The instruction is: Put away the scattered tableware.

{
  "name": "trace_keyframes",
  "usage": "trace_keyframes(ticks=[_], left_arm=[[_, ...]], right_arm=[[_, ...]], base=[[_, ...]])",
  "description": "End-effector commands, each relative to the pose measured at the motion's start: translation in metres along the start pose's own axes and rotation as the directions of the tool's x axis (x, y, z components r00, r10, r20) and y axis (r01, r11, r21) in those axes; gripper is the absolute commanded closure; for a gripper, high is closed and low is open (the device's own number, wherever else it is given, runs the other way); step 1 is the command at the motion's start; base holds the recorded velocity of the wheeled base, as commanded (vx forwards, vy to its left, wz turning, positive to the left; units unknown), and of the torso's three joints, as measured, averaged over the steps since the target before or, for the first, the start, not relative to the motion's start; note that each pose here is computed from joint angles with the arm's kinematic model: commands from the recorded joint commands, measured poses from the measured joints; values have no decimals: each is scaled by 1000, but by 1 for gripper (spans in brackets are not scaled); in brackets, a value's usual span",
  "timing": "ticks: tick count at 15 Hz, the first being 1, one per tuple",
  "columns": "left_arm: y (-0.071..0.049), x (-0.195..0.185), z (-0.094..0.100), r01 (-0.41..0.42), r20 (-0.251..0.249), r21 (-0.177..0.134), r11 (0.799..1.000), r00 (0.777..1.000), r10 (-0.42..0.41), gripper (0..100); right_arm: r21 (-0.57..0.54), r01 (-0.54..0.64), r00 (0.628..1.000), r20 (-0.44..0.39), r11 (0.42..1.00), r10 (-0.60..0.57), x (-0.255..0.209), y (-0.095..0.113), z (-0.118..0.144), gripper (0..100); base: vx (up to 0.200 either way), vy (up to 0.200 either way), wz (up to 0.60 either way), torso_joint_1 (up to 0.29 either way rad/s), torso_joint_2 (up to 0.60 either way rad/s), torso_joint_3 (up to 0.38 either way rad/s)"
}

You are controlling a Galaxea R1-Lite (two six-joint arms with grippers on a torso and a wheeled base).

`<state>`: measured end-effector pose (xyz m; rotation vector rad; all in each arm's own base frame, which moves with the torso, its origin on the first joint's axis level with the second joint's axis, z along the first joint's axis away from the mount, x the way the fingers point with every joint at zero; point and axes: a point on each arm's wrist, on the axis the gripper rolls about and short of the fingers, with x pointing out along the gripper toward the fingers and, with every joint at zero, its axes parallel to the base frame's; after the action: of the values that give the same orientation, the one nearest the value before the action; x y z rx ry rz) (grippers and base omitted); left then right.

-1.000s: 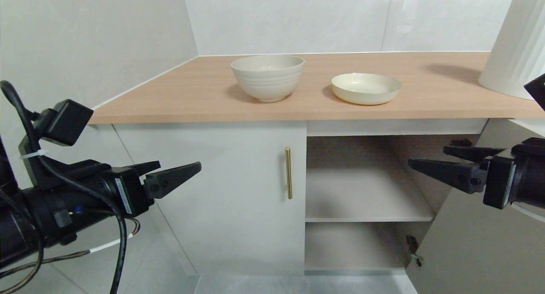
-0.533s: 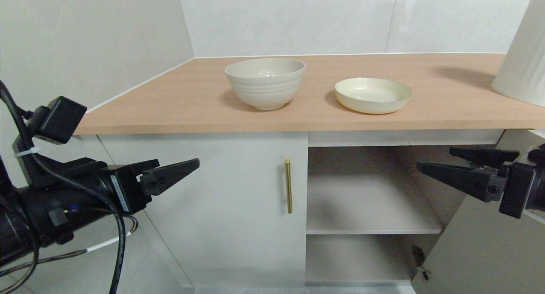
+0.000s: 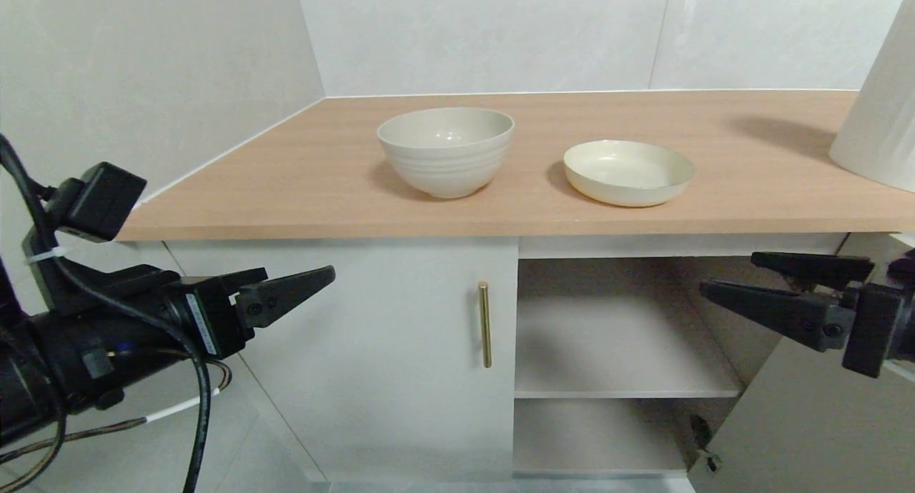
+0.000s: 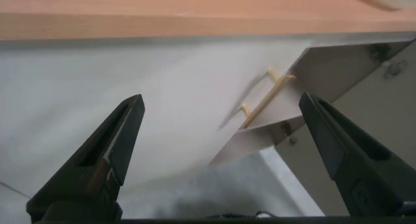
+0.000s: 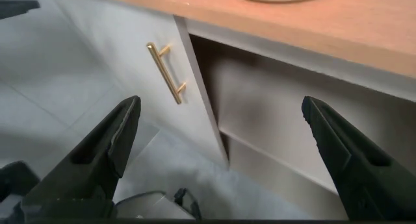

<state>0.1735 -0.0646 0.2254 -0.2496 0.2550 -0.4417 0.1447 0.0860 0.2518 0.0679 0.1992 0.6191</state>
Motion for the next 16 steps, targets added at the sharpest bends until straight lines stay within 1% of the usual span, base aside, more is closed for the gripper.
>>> trace_keyframes(ticks=[1,4,11,13,14,16], left_arm=[[0,1,0,-1,-1,-1,1000,1000,1,0],[0,2,-1,-1,-4,-1,1000,1000,1,0],[1,2,-2,-2,-10,-2,1000,1000,2,0],[0,2,0,2,-3,-1,1000,1000,-2,0],[-2,1,4,7,9,3,1000,1000,-7,0],[-9,5,27,20,44,9,1000,999,-20,0]], right_arm=[[-2,0,1000,1,1000,0,0,0,0,0],[-2,0,1000,1,1000,0,0,0,0,0],[-2,0,1000,0,1000,0,1,0,0,0],[-2,0,1000,-2,1000,0,1,0,0,0],[-2,0,1000,-5,1000,0,3,0,0,0],[-19,5,1000,-7,1000,-5,29,-4,5,0]], base=[[0,0,0,124,-442,-315],[0,0,0,126,-531,-312],[0,0,0,173,-476,-297],[0,0,0,193,-486,-283],[0,0,0,178,-447,-256],[0,0,0,76,-202,-115]])
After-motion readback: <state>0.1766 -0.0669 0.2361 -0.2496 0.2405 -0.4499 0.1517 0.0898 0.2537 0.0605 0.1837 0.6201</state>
